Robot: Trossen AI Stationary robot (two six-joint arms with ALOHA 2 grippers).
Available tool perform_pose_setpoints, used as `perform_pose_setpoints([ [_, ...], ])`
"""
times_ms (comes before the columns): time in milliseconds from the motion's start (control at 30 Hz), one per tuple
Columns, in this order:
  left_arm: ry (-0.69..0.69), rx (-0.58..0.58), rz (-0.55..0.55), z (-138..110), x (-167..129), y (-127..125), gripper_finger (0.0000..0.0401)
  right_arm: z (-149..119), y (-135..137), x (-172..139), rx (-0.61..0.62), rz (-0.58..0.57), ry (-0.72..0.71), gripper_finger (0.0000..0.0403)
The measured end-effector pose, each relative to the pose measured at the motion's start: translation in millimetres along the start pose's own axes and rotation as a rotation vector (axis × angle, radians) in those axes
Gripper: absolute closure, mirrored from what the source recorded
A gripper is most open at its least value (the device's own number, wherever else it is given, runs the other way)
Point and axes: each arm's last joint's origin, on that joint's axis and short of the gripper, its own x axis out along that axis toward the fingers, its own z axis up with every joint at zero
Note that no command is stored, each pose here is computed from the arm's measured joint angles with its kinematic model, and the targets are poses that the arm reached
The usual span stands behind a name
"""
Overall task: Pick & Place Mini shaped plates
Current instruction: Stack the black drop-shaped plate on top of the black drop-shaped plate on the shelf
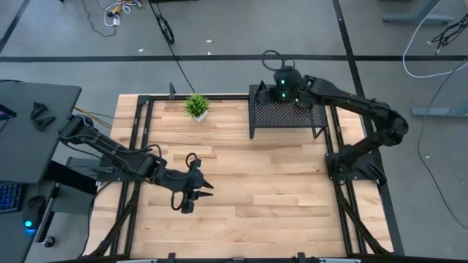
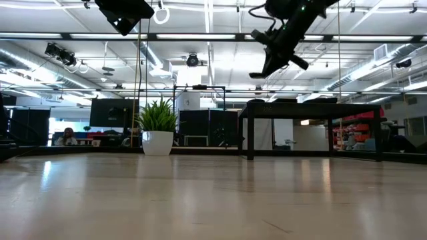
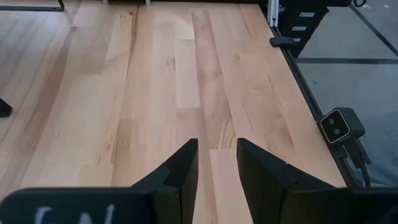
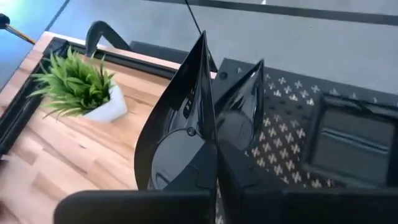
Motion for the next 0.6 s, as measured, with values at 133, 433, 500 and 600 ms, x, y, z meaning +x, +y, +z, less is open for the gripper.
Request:
perform_pose_setpoints([
  [133,-0.002,-0.001,0.000,0.2,0.0,0.1,0.0286,8.0,-12.1,19.6,0.024,-0.013,0.028,0.0396],
  [433,-0.004,-0.001,0.004,0.5,0.1,0.6,0.0286,13.3,-28.7,42.8,0.071,-0.046,0.080,0.0395],
  [500,-0.006,-0.002,0.009,0.6,0.1,0.7,0.0286,12.4,-28.7,46.6,0.072,-0.050,0.089,0.0394],
  [600,-0.009,-0.002,0.016,0.7,0.1,0.9,0.0286,10.8,-28.9,54.2,0.071,-0.059,0.102,0.0394],
])
